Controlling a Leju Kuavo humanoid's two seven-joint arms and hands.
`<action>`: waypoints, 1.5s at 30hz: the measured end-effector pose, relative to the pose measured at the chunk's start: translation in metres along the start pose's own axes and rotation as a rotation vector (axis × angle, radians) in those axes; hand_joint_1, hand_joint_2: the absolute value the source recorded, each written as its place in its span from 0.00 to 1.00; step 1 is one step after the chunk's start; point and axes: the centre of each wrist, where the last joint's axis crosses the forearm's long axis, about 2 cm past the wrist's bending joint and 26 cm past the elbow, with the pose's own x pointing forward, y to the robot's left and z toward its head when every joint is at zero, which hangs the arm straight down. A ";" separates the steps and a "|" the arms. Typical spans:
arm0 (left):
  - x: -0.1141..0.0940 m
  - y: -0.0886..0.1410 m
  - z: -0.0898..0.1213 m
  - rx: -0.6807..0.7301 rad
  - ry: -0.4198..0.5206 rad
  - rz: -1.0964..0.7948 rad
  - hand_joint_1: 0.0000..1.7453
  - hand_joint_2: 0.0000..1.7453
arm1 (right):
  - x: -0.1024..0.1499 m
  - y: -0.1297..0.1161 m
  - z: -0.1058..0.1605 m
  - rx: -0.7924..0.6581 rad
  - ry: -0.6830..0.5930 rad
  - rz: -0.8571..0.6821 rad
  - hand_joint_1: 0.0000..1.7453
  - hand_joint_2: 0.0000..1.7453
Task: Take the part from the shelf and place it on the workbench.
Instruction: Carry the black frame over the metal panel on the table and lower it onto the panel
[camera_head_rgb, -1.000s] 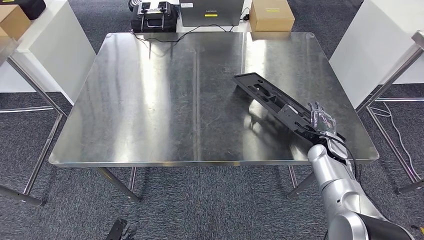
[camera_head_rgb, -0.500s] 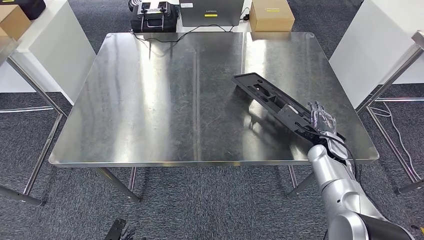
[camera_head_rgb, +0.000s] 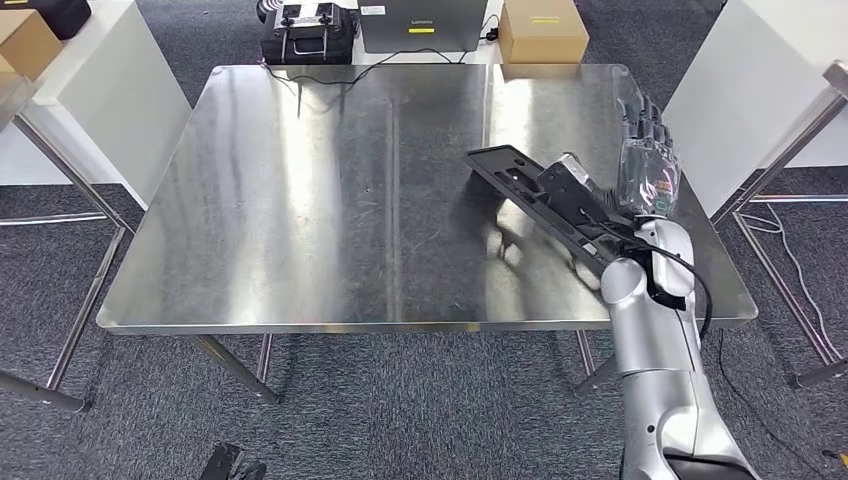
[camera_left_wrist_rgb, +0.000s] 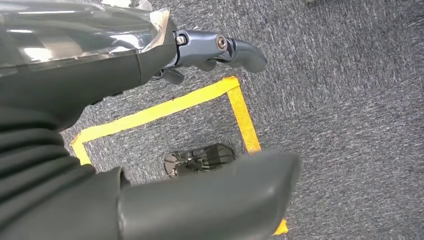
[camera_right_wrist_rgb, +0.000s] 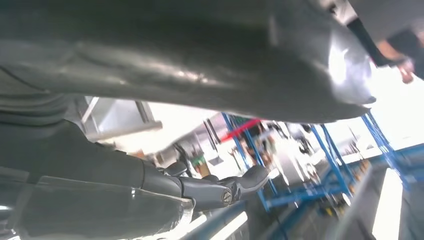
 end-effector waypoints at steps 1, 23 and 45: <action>0.000 0.000 0.000 0.000 0.001 0.002 0.00 0.00 | 0.004 -0.001 0.003 -0.014 -0.014 0.002 0.00 0.00; -0.008 0.003 0.006 0.006 0.011 0.032 0.00 0.00 | 0.045 -0.035 0.098 -0.207 -0.137 -0.035 0.00 0.00; -0.009 0.000 0.006 0.010 0.020 0.020 0.00 0.00 | 0.040 -0.033 0.180 -0.191 -0.073 -0.037 0.00 0.00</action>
